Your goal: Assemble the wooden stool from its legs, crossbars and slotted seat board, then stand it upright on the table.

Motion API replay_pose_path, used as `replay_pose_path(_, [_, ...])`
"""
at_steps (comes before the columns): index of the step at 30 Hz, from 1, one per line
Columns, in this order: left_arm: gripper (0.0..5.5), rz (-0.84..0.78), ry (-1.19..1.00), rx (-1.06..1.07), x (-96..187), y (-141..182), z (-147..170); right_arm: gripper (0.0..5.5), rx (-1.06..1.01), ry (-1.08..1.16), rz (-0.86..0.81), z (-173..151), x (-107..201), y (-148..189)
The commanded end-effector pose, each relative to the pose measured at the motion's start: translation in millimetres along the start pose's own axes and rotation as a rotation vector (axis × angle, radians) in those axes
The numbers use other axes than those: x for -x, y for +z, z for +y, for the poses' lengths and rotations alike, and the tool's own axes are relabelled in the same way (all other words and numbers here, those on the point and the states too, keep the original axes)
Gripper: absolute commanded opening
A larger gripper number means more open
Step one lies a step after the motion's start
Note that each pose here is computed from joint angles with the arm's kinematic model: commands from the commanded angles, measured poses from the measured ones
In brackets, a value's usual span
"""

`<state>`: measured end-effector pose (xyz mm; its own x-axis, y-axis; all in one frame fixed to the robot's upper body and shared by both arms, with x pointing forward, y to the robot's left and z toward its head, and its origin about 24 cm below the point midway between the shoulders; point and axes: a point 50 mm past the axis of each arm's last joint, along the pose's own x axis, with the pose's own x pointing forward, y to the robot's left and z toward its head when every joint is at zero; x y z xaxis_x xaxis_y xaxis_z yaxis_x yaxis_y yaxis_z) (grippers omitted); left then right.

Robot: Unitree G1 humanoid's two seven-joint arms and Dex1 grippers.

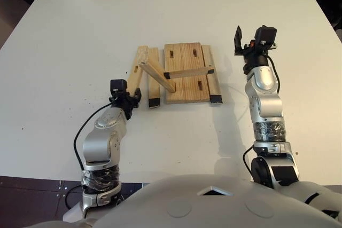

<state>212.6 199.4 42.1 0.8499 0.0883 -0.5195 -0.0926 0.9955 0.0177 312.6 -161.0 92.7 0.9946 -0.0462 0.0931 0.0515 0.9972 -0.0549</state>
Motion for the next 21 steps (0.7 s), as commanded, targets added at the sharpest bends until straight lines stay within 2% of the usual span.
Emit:
replay_pose_path(1, [3.17, 0.043, 0.016, -0.013, -5.6, -6.5, 5.6, 4.03, -0.001, 0.010, 0.004, 4.4, 1.3, -0.3])
replay_pose_path(6, [3.17, 0.080, -0.002, -0.013, -3.9, -12.4, 3.9, 4.03, 0.000, 0.011, 0.003, 4.3, 0.7, 0.0])
replay_pose_path(14, [2.03, 0.105, -0.041, -0.069, -2.5, -18.0, 1.2, 4.03, 0.000, 0.005, 0.013, 4.3, 4.7, -3.5])
replay_pose_path(21, [2.03, 0.062, -0.053, -0.069, -6.5, -10.8, 10.5, 4.03, 0.004, 0.014, 0.027, 5.5, 3.5, -5.6])
